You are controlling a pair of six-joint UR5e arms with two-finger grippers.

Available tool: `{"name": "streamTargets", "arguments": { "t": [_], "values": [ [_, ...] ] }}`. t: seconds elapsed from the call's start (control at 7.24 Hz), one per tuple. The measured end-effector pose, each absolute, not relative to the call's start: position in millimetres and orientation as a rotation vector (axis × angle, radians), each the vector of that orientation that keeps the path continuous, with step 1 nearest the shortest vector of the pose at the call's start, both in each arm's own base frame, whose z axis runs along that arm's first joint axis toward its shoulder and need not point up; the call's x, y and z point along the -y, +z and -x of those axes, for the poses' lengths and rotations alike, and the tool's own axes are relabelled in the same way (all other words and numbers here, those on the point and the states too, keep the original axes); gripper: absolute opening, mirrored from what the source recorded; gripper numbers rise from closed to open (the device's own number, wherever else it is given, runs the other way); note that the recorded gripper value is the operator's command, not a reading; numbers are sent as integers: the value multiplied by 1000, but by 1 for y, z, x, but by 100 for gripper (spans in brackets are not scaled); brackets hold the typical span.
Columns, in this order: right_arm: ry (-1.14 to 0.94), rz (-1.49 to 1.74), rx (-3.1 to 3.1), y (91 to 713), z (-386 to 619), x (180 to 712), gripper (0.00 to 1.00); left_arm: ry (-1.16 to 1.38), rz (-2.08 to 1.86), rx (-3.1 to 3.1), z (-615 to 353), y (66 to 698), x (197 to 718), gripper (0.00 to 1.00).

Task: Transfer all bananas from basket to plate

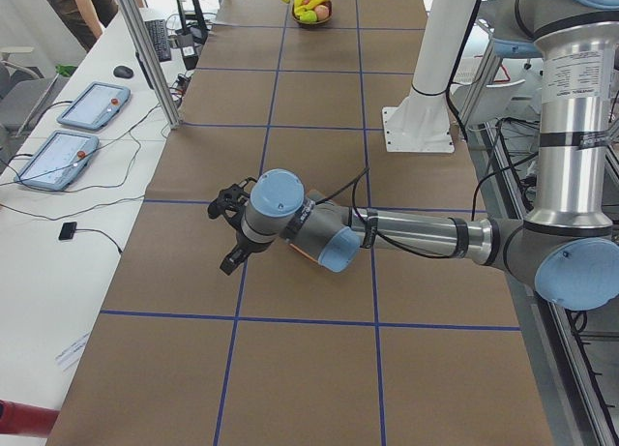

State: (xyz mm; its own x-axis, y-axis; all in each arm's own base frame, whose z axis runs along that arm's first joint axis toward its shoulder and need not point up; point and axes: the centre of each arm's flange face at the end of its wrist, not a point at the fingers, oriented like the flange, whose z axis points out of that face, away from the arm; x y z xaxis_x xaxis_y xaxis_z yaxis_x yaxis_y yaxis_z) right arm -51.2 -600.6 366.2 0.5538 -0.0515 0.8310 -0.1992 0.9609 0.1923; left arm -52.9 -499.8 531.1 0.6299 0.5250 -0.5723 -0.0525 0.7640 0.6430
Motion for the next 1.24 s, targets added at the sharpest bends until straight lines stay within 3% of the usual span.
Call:
{"name": "streamTargets", "arguments": {
  "t": [0.83,1.24],
  "values": [
    [425,-186,1262,208,230,566,0,182,-590,-1332,-105,346,528,100],
    [419,-188,1329,153,288,541,0,124,-483,-1557,-213,216,490,100]
  ]
}}
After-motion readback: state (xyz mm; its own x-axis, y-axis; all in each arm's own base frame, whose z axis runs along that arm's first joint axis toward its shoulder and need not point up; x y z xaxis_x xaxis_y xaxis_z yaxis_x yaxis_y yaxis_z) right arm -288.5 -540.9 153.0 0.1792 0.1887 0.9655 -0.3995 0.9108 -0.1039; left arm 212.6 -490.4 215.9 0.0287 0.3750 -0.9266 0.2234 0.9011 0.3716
